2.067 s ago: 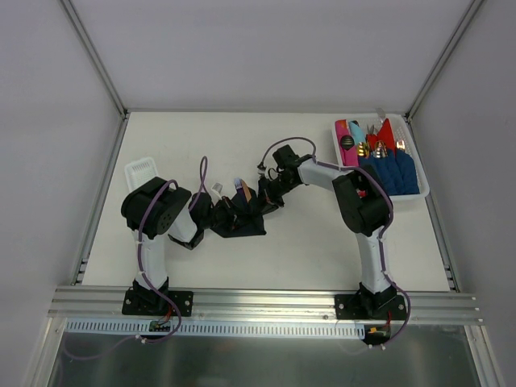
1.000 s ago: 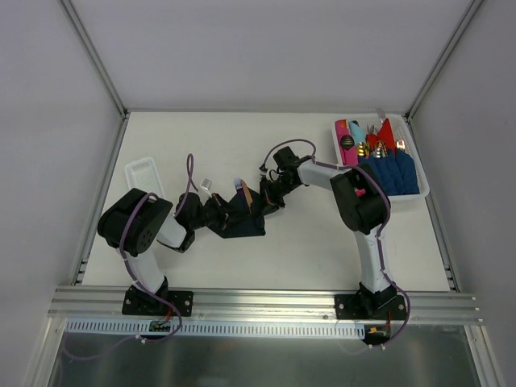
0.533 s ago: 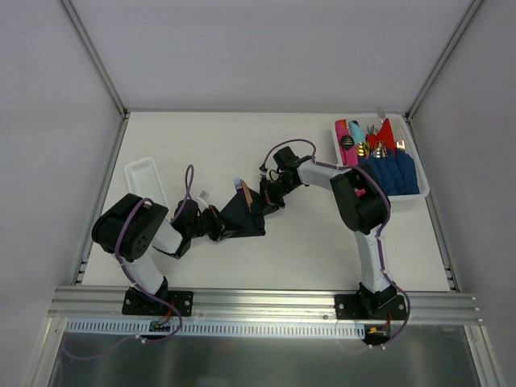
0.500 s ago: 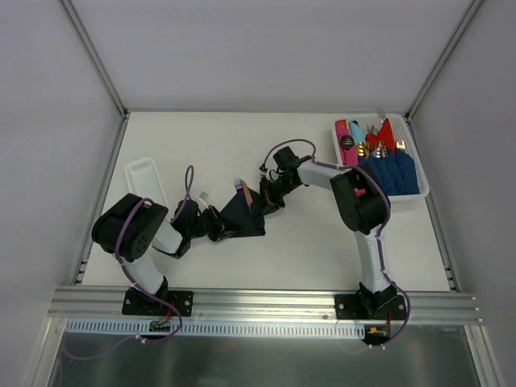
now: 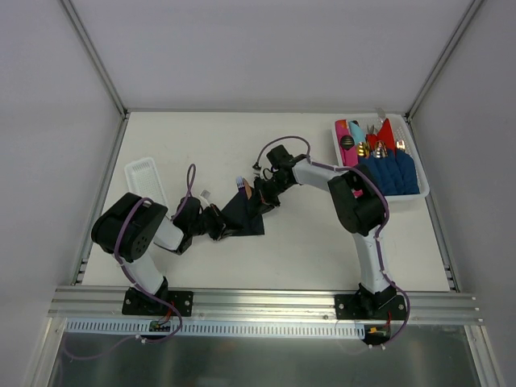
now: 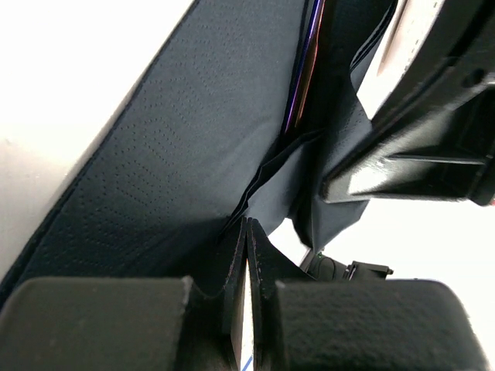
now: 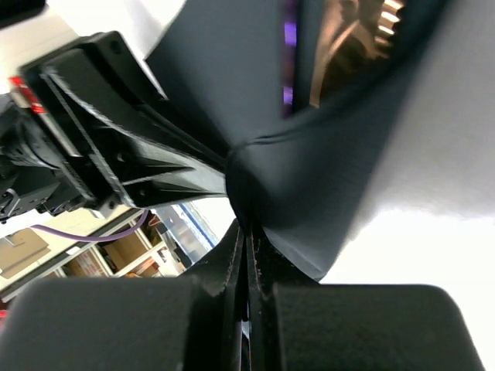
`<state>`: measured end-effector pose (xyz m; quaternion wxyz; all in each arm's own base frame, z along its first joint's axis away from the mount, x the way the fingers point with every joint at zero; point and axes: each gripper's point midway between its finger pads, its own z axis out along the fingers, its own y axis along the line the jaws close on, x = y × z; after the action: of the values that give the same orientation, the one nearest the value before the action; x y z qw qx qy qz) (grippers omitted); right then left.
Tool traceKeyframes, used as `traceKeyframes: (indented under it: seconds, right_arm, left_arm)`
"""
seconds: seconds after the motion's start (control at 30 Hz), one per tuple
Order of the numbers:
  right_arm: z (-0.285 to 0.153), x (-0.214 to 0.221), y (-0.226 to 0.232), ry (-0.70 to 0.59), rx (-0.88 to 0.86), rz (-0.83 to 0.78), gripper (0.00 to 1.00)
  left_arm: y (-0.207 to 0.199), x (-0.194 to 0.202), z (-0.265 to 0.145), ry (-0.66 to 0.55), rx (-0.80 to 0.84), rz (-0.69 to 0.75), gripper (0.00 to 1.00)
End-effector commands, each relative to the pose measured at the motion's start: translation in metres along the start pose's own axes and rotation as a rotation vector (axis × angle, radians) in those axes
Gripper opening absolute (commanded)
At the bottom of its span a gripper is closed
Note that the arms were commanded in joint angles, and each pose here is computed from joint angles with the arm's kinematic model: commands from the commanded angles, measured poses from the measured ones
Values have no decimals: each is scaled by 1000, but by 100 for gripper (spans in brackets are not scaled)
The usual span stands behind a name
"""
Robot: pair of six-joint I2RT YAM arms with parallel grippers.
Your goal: Place the utensils on the paper napkin and roll it up
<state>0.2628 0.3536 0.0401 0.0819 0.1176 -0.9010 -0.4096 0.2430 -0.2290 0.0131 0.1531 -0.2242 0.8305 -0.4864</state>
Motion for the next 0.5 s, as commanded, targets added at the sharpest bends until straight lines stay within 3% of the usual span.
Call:
traceKeyframes:
  seconds: [0.0,0.47]
  right_arm:
    - [-12,-7,29,-36,-16,-75,0]
    - [13,-16,14,-8,11,8,0]
  left_arm:
    - [22,-5,0,-28,-91,6,0]
    - [25,-4,-1,-22,-102,11,0]
